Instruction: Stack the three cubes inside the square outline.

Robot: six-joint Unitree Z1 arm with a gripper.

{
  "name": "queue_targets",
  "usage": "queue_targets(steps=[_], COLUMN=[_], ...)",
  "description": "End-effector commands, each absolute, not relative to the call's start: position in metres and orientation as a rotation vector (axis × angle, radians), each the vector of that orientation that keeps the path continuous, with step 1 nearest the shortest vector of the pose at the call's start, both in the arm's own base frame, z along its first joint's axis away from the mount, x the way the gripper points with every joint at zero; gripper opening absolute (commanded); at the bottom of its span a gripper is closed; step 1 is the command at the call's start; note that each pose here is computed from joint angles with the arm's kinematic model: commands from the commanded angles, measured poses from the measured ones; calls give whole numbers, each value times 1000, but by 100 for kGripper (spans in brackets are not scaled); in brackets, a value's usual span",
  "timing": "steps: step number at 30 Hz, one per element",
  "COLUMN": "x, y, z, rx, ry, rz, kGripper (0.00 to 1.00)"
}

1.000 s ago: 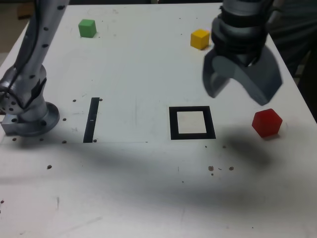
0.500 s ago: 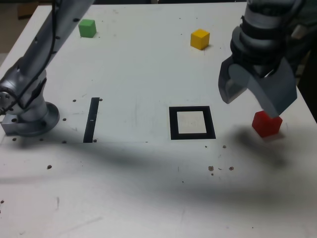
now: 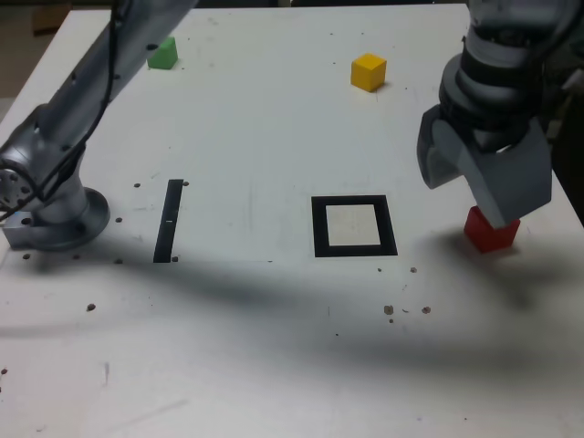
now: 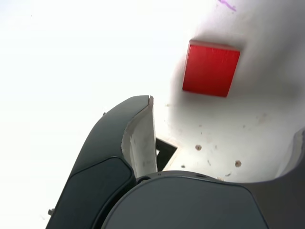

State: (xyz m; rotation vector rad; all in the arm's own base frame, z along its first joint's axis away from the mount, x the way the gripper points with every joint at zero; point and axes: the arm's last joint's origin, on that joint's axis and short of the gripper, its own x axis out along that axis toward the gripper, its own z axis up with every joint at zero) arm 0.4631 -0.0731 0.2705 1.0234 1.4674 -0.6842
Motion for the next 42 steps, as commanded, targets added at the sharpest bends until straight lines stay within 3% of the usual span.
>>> queue_targets(steps=[1, 14, 29, 34, 39, 42], x=[467, 492, 504, 506, 508, 508], y=[-74, -66, -66, -65, -65, -65], z=[265, 235, 216, 211, 210, 210], rx=[1027, 1019, 1007, 1007, 1011, 1013], ry=[1474, 1506, 1519, 1531, 1533, 1529], rz=[-689, -699, -702, -684, -665, -665], kGripper=[99, 99, 89, 75, 50, 39])
